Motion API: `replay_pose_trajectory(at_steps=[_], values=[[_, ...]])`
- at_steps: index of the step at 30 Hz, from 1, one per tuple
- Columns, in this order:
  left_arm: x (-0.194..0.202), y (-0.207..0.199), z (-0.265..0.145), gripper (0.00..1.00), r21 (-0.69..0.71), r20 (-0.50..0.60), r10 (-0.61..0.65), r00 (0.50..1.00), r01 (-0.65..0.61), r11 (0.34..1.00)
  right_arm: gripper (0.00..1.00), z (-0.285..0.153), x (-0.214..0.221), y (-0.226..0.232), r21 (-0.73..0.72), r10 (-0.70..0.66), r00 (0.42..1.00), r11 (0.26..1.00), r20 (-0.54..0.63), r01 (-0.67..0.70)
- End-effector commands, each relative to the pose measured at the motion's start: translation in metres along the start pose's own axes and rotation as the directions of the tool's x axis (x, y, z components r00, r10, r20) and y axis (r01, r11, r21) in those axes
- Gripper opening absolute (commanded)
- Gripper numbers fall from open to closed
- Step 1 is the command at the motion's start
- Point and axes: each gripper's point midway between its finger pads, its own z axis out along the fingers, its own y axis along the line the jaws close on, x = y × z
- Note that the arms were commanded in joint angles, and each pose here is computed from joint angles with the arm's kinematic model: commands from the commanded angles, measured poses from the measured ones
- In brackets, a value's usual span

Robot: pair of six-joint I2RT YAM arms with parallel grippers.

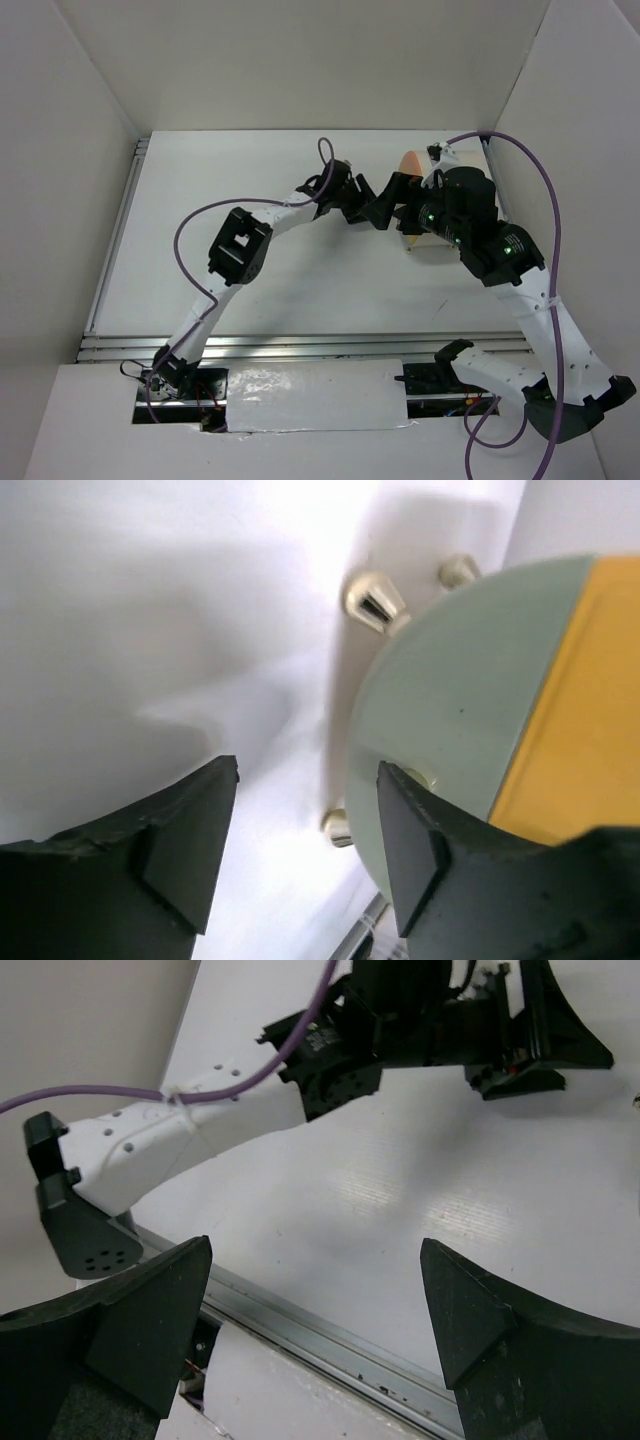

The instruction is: Organize the makeup

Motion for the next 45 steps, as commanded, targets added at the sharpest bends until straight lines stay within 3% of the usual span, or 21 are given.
replay_pose_trajectory(at_steps=[1,5,6,7,9,10,12,14,15,18,23,26,28,29,31,36,41,45], values=[[-0.059,-0.009,-0.056,0.74,-0.074,0.143,0.069,0.987,-0.059,0.996,0.93,-0.003,-0.007,0.006,-0.016,-0.017,1.000,1.000,0.021,0.017],[-0.098,-0.010,-0.139,0.85,-0.210,0.254,0.179,0.951,-0.126,0.969,0.93,-0.005,-0.021,0.005,0.004,-0.048,0.997,0.999,0.059,0.047],[-0.111,-0.006,-0.161,0.97,-0.251,0.280,0.199,0.939,-0.128,0.959,0.95,-0.009,-0.029,0.007,0.013,-0.058,0.995,0.998,0.084,0.057],[-0.108,0.011,-0.181,0.99,-0.338,0.259,0.207,0.943,-0.113,0.934,0.96,-0.012,-0.034,0.006,0.029,-0.066,0.993,0.998,0.103,0.064],[-0.131,0.009,-0.243,0.99,-0.477,0.322,0.329,0.888,-0.148,0.866,1.00,-0.024,-0.054,0.001,0.082,-0.102,0.980,0.993,0.171,0.089],[-0.132,0.028,-0.275,0.99,-0.600,0.319,0.363,0.875,-0.110,0.792,1.00,-0.029,-0.060,0.000,0.098,-0.122,0.974,0.990,0.191,0.105],[-0.138,0.021,-0.340,0.99,-0.687,0.339,0.458,0.822,-0.117,0.717,1.00,-0.043,-0.075,-0.003,0.140,-0.135,0.961,0.985,0.242,0.103],[-0.131,0.035,-0.387,0.99,-0.765,0.322,0.493,0.808,-0.084,0.638,1.00,-0.050,-0.081,-0.008,0.172,-0.147,0.953,0.980,0.264,0.103],[-0.134,0.027,-0.435,0.99,-0.784,0.375,0.533,0.758,-0.047,0.618,1.00,-0.057,-0.083,-0.009,0.189,-0.148,0.952,0.977,0.266,0.099],[-0.114,0.023,-0.512,0.99,-0.797,0.433,0.568,0.700,0.002,0.604,1.00,-0.076,-0.091,-0.021,0.274,-0.143,0.948,0.960,0.285,0.063],[-0.069,0.028,-0.599,0.99,-0.830,0.490,0.634,0.599,0.098,0.549,1.00,-0.111,-0.089,-0.046,0.402,-0.140,0.940,0.916,0.311,0.003],[-0.041,0.039,-0.630,0.99,-0.817,0.547,0.610,0.573,0.205,0.539,1.00,-0.133,-0.084,-0.061,0.467,-0.141,0.936,0.884,0.322,-0.027],[-0.024,0.057,-0.637,0.99,-0.818,0.555,0.594,0.582,0.254,0.516,1.00,-0.141,-0.080,-0.069,0.495,-0.140,0.934,0.868,0.329,-0.045],[-0.014,0.057,-0.646,0.99,-0.788,0.599,0.578,0.554,0.278,0.550,1.00,-0.150,-0.077,-0.076,0.524,-0.144,0.930,0.850,0.337,-0.058],[0.000,0.065,-0.654,0.99,-0.772,0.623,0.562,0.545,0.309,0.556,1.00,-0.158,-0.075,-0.078,0.522,-0.138,0.925,0.850,0.355,-0.073],[0.023,0.094,-0.661,0.99,-0.779,0.623,0.549,0.557,0.376,0.502,1.00,-0.186,-0.074,-0.069,0.433,-0.119,0.888,0.896,0.444,-0.096],[0.033,0.084,-0.662,0.99,-0.713,0.689,0.508,0.517,0.360,0.601,1.00,-0.193,-0.071,-0.062,0.372,-0.099,0.876,0.923,0.472,-0.095],[0.036,0.083,-0.661,0.99,-0.692,0.707,0.513,0.486,0.328,0.643,1.00,-0.193,-0.070,-0.065,0.386,-0.088,0.875,0.915,0.476,-0.117]])
